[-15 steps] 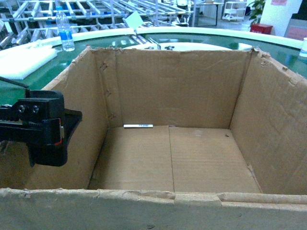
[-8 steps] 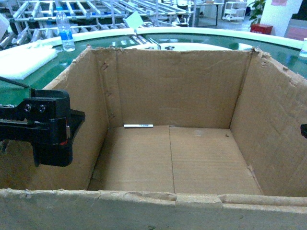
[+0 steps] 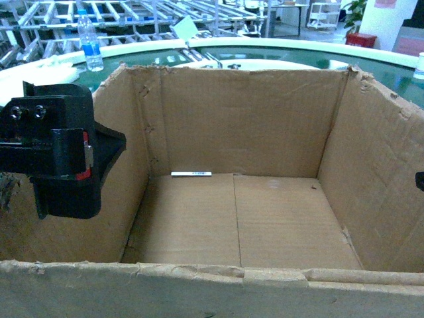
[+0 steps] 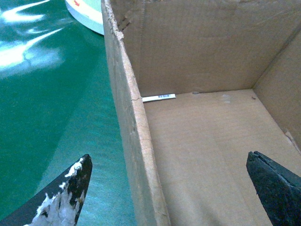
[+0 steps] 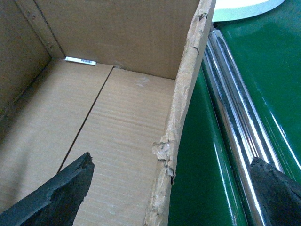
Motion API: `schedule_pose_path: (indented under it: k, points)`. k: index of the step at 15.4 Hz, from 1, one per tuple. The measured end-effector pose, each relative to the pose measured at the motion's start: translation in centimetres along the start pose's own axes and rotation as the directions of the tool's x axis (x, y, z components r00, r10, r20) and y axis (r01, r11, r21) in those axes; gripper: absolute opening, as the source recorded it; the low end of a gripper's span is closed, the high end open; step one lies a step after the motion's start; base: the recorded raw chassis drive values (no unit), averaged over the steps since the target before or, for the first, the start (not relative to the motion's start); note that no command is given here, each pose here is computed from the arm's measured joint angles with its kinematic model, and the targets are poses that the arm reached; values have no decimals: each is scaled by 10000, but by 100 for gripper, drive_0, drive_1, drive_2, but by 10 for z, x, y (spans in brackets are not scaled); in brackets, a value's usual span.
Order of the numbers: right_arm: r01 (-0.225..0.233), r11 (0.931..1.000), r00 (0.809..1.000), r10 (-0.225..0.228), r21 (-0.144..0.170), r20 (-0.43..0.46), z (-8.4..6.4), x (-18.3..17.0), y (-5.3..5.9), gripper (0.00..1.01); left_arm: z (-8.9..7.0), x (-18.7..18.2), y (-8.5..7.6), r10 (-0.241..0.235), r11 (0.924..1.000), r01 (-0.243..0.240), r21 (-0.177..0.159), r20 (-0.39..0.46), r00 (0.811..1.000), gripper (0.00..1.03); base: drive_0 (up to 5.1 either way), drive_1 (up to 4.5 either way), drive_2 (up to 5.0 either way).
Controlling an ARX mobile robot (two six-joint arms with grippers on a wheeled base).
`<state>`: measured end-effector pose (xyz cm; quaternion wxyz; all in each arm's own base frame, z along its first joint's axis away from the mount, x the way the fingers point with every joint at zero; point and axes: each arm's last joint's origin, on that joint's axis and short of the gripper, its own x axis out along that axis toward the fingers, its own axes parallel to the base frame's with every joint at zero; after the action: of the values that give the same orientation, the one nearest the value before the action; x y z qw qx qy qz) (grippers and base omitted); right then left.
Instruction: Sort boxes to right shelf from conveyor
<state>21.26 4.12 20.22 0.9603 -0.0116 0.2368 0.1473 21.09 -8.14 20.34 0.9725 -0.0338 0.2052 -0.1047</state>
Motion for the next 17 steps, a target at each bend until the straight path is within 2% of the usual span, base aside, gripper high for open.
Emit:
schedule_pose_path:
  k: [2, 8, 11, 14, 15, 16, 17]
  points:
    - [0, 10000, 10000, 0, 0, 0, 0, 0, 0, 98, -5, 9, 2, 175, 9998, -175, -13, -289, 9994, 98, 0, 0, 0]
    - [0, 10000, 10000, 0, 0, 0, 0, 0, 0, 98, -12, 16, 2, 233, 9996, -241, -114, -673, 9975, 98, 0, 0, 0]
    - [15, 10000, 10000, -15, -41, -4, 0, 0, 0, 98, -10, 15, -6, 173, 9998, -176, -39, -609, 9980, 98, 0, 0, 0]
    - [112, 9999, 9999, -112, -48, -2, 0, 0, -1, 98, -1, 8, -13, 192, 9998, -189, 66, -350, 9992, 98, 0, 0, 0]
    - [75, 10000, 10000, -75, -43, -2, 0, 0, -1, 98, 5, 5, -22, -158, 9998, 161, 154, -225, 9996, 98, 0, 0, 0]
    - [60, 10000, 10000, -60, -45, -2, 0, 0, -1, 98, -1, 15, -20, 84, 9999, -76, 140, -537, 9985, 98, 0, 0, 0]
    - [60, 10000, 10000, -60, -43, -2, 0, 0, -1, 98, -1, 15, -19, 196, 9997, -190, 128, -516, 9985, 98, 0, 0, 0]
